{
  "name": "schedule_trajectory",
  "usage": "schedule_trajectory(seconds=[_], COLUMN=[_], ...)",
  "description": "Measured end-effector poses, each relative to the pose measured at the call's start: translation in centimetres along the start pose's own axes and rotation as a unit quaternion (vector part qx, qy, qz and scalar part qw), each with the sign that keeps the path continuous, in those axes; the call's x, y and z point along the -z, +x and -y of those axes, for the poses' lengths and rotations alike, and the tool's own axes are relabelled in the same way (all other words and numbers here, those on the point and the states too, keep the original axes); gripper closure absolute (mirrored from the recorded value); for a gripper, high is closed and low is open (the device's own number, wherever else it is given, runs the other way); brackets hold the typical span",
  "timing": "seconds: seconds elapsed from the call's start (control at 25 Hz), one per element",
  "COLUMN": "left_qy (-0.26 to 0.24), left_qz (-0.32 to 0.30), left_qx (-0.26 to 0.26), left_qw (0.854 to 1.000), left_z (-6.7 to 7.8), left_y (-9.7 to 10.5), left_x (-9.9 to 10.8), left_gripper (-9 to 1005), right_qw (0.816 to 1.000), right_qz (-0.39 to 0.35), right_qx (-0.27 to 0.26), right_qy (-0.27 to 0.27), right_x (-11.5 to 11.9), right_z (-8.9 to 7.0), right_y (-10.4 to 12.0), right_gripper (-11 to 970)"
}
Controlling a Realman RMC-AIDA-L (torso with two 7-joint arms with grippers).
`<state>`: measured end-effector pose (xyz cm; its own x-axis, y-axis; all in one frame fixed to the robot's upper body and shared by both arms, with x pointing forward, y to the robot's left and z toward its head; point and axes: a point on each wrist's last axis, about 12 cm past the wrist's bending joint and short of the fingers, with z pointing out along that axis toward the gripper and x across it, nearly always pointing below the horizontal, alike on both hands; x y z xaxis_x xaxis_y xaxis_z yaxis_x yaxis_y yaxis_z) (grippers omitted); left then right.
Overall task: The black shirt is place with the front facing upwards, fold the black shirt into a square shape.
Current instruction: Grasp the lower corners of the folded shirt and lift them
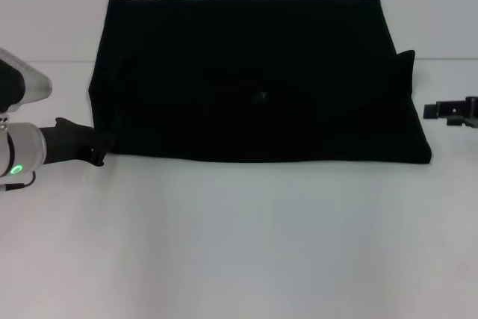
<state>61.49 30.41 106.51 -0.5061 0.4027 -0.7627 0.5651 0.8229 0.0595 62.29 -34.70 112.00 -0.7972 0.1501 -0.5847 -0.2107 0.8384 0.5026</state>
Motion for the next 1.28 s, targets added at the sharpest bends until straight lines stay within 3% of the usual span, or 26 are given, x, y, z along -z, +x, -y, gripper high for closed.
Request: schedule_trajectory(seconds=[0.4,1.28], left_qy=[0.006,0.007], left_qz=[0.007,-0.002], left_qx=[0.011,0.008], left_qw=[1.0,1.0], left_z=[-0.7,-0.6], left_y=[0.2,0.2], left_x=[1.4,1.3], left_gripper=[998,997], right_qw=[0.999,0.997], right_qz=[-0.015,-0.046], right_qx=[0.001,0.026], right_qy=[0.032,0.049], right_x=[-1.1,-4.1], right_z=[0.3,-1.1], right_y=[0.7,1.4], right_gripper=[304,312])
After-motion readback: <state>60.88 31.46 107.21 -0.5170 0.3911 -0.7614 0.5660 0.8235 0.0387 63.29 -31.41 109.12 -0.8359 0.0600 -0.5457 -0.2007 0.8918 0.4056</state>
